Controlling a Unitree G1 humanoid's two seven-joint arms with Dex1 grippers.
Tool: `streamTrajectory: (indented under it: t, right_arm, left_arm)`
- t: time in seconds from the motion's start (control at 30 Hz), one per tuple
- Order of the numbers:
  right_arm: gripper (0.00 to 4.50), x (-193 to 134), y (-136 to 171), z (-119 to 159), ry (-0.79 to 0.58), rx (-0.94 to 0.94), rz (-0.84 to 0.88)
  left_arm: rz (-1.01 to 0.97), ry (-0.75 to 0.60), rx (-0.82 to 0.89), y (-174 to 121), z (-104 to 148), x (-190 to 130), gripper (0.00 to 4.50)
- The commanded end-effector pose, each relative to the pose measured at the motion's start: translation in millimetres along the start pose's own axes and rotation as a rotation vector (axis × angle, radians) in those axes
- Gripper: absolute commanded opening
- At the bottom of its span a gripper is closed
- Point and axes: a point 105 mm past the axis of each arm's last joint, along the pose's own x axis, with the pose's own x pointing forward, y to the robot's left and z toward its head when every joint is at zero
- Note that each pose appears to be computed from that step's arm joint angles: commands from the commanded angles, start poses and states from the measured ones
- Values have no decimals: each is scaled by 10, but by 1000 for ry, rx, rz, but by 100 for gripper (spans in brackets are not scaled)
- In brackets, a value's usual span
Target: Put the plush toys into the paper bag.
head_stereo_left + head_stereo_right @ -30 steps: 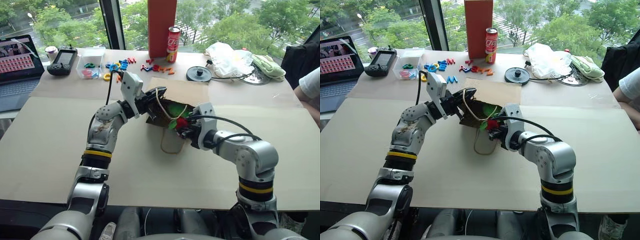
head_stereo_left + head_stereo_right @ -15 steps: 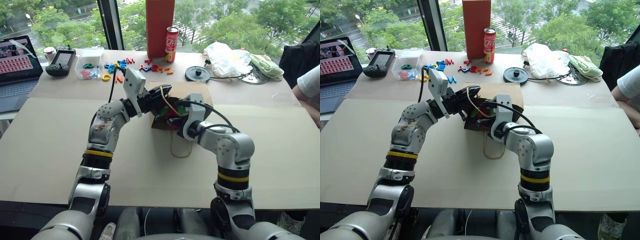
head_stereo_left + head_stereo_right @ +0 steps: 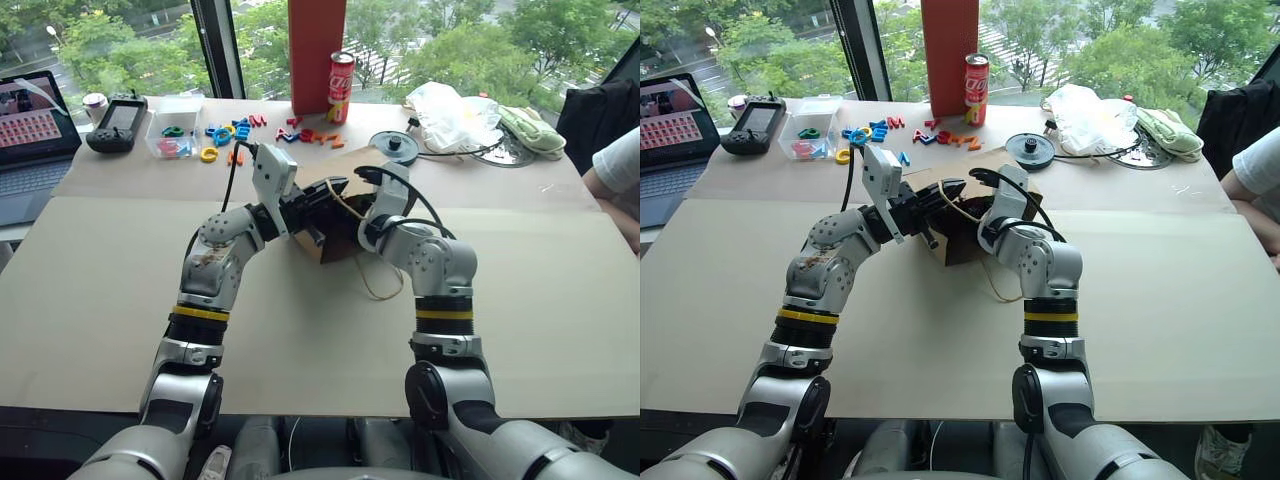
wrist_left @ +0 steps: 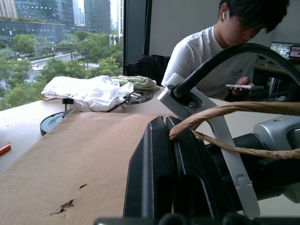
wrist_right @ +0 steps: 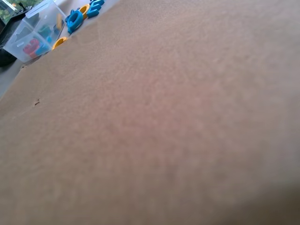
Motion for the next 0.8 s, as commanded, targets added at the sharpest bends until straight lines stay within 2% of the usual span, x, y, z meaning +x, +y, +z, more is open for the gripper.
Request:
streamTrajectory:
  t: [0.03, 0.1, 0.23, 0.47, 0.63, 0.8]
  right_arm:
    - [397, -21, 389, 101, -37, -3, 128]
    - [445, -75, 388, 131, -38, -11, 146]
    - [445, -323, 247, 203, -30, -112, 173]
    - [445, -698, 85, 63, 41, -220, 238]
    - [445, -804, 43, -285, 153, -283, 238]
    - [445, -755, -95, -572, 229, -334, 152]
  left_arm:
    - [-15, -39, 28, -43, 119, 17, 0]
    - [-9, -35, 30, -31, 108, 12, 0]
    - [1, -28, 36, -5, 90, 4, 0]
    - [14, -28, 38, 20, 86, 4, 0]
    - [17, -29, 39, 35, 89, 3, 0]
    - [15, -28, 41, 41, 91, 5, 0]
